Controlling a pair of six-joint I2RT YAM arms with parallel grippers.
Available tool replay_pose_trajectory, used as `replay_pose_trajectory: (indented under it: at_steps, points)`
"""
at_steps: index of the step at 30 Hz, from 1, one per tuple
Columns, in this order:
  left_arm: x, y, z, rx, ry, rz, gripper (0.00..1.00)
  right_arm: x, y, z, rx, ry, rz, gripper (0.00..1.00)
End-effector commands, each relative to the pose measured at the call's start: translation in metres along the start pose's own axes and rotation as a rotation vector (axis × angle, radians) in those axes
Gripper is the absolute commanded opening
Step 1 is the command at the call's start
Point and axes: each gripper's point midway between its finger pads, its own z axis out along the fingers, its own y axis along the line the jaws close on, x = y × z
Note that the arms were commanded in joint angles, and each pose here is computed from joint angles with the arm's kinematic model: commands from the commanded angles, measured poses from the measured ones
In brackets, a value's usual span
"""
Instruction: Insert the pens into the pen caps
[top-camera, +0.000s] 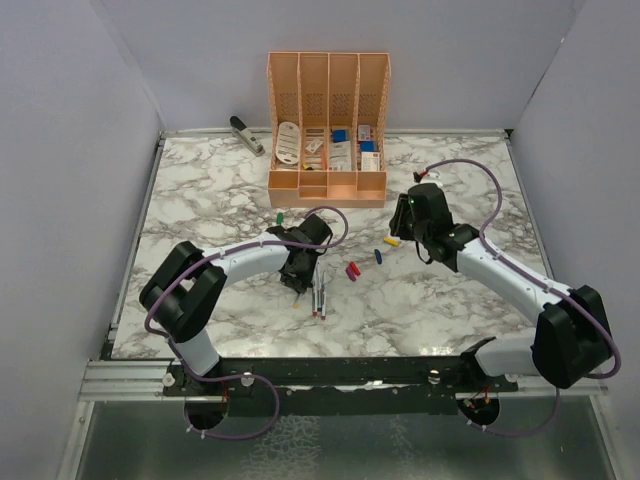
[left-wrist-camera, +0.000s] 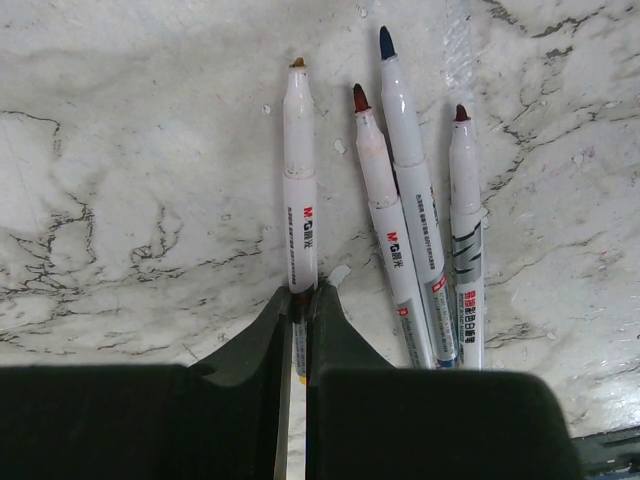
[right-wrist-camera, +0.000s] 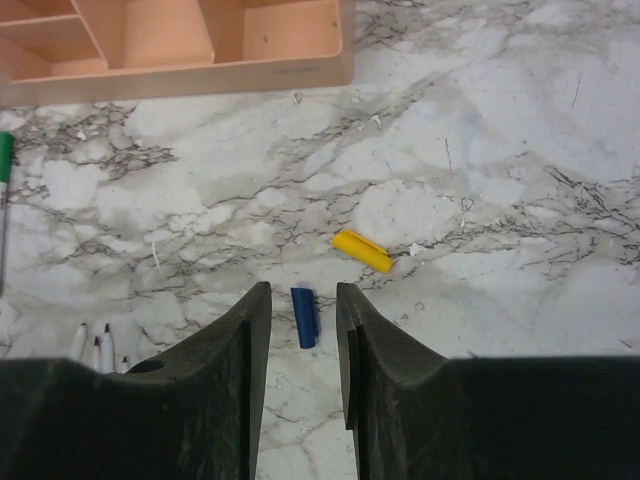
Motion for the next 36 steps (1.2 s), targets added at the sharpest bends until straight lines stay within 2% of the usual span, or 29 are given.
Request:
replay_pose_trajectory:
  at_steps: [1, 7, 14, 24, 28, 36]
  points:
    - [0.007, 0.021, 0.005, -0.097, 0.016, 0.022, 0.00, 0.003, -0.017, 0.010, 0.074, 0.042, -0.054, 0.33]
    - [-0.039, 0.008, -0.040, -0.047, -0.159, 0.036, 0.00, 0.010, -0.030, 0.032, 0.095, 0.143, -0.116, 0.39]
    - [-0.071, -0.001, -0.079, 0.008, -0.317, 0.085, 0.00, 0.019, -0.033, 0.051, 0.044, 0.232, -0.191, 0.41]
    - [-0.097, -0.056, -0.111, 0.335, -0.527, 0.188, 0.00, 0.037, -0.026, 0.065, -0.042, 0.280, -0.275, 0.40]
    - [-0.098, -0.074, -0.120, 0.440, -0.558, 0.249, 0.00, 0.045, -0.030, 0.069, -0.038, 0.302, -0.295, 0.40]
    - [-0.094, -0.090, -0.133, 0.550, -0.595, 0.309, 0.00, 0.059, -0.031, 0.081, -0.052, 0.343, -0.321, 0.40]
